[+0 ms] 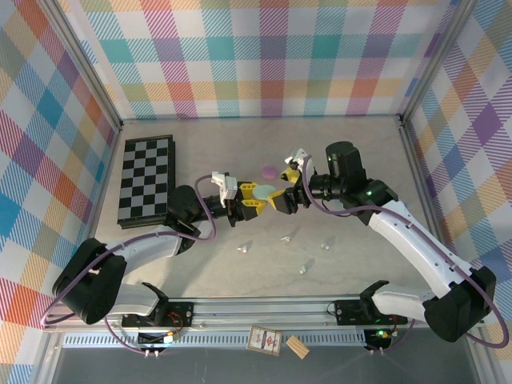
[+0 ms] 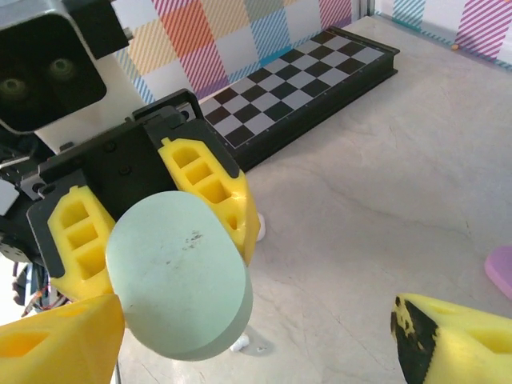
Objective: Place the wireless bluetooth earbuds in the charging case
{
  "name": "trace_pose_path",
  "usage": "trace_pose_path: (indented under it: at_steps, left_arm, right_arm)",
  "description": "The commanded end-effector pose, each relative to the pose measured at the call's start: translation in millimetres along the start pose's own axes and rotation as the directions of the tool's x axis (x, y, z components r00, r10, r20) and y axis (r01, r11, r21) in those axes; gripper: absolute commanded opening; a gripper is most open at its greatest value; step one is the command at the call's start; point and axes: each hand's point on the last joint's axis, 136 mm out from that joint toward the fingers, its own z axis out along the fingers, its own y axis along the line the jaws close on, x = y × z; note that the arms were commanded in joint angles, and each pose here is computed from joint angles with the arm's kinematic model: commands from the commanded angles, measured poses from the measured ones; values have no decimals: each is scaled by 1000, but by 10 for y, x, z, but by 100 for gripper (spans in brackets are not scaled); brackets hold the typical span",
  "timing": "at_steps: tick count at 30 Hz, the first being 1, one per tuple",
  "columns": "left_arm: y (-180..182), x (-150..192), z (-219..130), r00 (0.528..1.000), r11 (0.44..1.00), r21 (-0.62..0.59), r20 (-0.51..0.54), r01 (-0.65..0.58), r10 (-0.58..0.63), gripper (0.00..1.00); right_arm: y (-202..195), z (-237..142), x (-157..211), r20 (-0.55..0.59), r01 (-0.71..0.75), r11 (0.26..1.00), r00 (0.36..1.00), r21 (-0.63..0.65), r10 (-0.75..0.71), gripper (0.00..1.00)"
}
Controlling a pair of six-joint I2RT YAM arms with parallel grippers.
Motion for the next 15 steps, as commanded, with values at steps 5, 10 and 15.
trace_pose_path:
  at_steps: [5,10,15]
  left_arm:
    - [-56,-112,-9,1000,999,38,28,2,-3,28]
    - [-41,-123,10,999,999,45,40,17,-19,28]
    - [-49,-131,35,999,997,66,40,25,-28,28]
  right_arm:
    - [7,9,-25,24,106,994,994,5,-106,86]
    - [148,-19,-13,38,141,988,990,-57,-139,86]
    - [-48,9,70,-16,108,993,994,42,-107,86]
